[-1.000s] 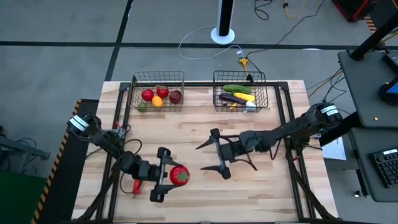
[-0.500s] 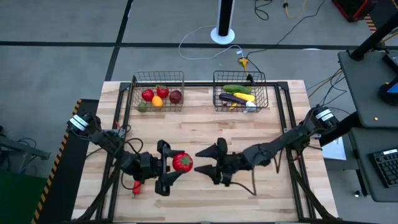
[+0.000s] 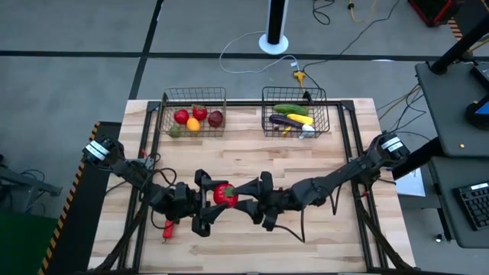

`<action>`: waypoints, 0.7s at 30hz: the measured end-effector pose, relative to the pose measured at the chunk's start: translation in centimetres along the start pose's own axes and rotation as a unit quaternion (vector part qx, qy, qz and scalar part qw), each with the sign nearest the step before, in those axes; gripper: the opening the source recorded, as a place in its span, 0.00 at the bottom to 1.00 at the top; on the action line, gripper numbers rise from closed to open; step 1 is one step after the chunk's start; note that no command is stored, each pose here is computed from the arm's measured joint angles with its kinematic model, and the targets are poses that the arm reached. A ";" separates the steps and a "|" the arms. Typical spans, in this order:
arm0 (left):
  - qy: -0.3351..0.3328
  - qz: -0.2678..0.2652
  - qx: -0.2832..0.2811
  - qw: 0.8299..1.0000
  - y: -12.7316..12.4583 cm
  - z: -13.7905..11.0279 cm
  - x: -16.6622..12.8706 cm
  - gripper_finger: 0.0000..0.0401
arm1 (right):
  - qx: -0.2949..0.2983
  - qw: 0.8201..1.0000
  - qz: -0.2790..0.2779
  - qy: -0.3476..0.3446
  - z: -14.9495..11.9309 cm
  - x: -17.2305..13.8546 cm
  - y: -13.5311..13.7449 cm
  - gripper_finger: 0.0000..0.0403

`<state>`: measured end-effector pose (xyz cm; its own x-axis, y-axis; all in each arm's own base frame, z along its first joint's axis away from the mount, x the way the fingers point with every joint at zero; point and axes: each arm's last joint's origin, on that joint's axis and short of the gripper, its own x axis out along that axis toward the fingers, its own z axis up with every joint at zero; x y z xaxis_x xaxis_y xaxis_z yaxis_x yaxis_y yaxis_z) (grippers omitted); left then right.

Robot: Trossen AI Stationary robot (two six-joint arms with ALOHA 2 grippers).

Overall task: Sort produce into baskets
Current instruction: Put the tomato into the left wire basket

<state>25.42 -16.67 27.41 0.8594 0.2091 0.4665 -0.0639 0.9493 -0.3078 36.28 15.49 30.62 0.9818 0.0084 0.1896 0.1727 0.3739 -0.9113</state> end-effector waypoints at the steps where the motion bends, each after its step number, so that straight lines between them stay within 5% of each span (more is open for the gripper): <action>1: -0.001 0.001 -0.001 1.000 0.1 0.0 0.1 0.71 | -0.001 1.000 0.000 -0.002 0.0 0.1 0.0 0.81; 15: -0.006 0.003 -0.006 1.000 0.6 0.0 0.6 0.73 | -0.004 1.000 -0.009 0.019 -1.2 1.2 -0.4 0.81; 21: -0.001 0.046 -0.025 0.999 0.9 0.0 0.5 0.79 | -0.005 1.000 -0.007 0.024 -1.4 1.2 -0.2 0.73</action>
<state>25.86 -15.75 27.36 0.8500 0.2947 0.4367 -0.1164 0.9135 -0.3899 37.51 14.13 30.55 0.9820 -0.0418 0.1843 0.1867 0.3635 -0.9127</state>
